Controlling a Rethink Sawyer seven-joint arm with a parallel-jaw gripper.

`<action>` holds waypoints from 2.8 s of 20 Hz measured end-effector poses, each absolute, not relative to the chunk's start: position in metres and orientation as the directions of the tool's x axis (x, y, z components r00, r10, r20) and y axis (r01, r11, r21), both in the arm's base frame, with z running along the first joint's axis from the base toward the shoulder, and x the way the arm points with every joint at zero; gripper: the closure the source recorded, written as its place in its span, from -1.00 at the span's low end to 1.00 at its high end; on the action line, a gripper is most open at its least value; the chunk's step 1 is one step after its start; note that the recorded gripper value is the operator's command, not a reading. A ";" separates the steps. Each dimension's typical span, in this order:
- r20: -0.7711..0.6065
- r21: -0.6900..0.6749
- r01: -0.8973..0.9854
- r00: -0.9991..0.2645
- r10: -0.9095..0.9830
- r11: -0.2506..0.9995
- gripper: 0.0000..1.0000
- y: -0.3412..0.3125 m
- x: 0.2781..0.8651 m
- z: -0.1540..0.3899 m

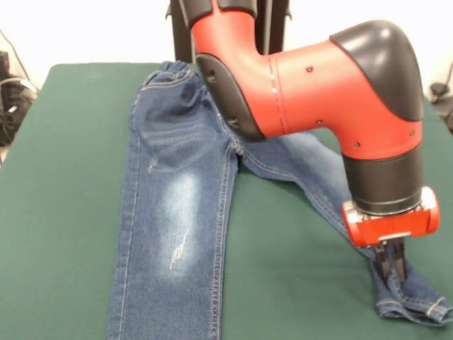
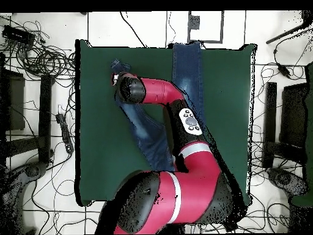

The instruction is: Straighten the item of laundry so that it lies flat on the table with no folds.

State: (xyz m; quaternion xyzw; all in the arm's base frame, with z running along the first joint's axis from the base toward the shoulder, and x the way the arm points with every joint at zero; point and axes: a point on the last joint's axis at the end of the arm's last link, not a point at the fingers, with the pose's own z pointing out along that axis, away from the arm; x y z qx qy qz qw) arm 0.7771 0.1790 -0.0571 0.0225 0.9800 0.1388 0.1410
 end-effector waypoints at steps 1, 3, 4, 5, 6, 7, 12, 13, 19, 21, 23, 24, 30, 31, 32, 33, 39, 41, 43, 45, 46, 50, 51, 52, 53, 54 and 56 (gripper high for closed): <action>-0.272 0.277 0.008 -0.958 0.086 0.961 1.00 0.176 0.778 -0.057; -0.279 0.269 0.018 -0.956 0.095 0.963 1.00 0.164 0.783 -0.056; -0.283 0.264 0.025 -0.954 0.102 0.964 1.00 0.157 0.786 -0.056; -0.285 0.260 0.029 -0.953 0.105 0.965 1.00 0.152 0.787 -0.055; -0.287 0.257 0.032 -0.952 0.108 0.966 1.00 0.148 0.788 -0.055; -0.294 0.250 0.040 -0.949 0.115 0.967 1.00 0.138 0.792 -0.053; -0.306 0.244 0.068 -0.941 0.143 0.967 1.00 0.110 0.800 -0.048; -0.308 0.243 0.073 -0.940 0.148 0.967 1.00 0.105 0.802 -0.047; -0.314 0.248 0.084 -0.936 0.162 0.965 1.00 0.099 0.805 -0.030; -0.305 0.263 0.093 -0.936 0.174 0.960 1.00 0.103 0.804 -0.024; -0.297 0.274 0.102 -0.937 0.185 0.956 1.00 0.106 0.804 -0.021; -0.289 0.286 0.111 -0.937 0.196 0.952 1.00 0.108 0.803 -0.018; -0.248 0.332 0.142 -0.941 0.232 0.932 1.00 0.121 0.795 -0.005; -0.242 0.341 0.146 -0.941 0.237 0.929 1.00 0.124 0.794 -0.002; -0.239 0.346 0.148 -0.941 0.240 0.926 1.00 0.125 0.794 0.000; -0.229 0.361 0.153 -0.942 0.246 0.920 1.00 0.130 0.792 0.005; -0.197 0.417 0.168 -0.943 0.270 0.893 1.00 0.147 0.788 0.024; -0.176 0.446 0.178 -0.943 0.281 0.877 1.00 0.153 0.784 0.031; -0.163 0.463 0.186 -0.943 0.290 0.867 1.00 0.155 0.783 0.034; -0.141 0.488 0.201 -0.942 0.304 0.849 1.00 0.157 0.780 0.037; -0.129 0.500 0.208 -0.942 0.310 0.841 1.00 0.158 0.779 0.037; -0.080 0.545 0.238 -0.940 0.332 0.804 1.00 0.164 0.773 0.040; -0.074 0.550 0.241 -0.940 0.334 0.800 1.00 0.164 0.773 0.040; -0.063 0.560 0.247 -0.939 0.338 0.791 1.00 0.165 0.772 0.040; -0.056 0.567 0.252 -0.938 0.342 0.784 1.00 0.165 0.771 0.039; -0.050 0.571 0.257 -0.937 0.346 0.780 1.00 0.164 0.771 0.037; -0.039 0.578 0.267 -0.935 0.353 0.771 1.00 0.161 0.770 0.033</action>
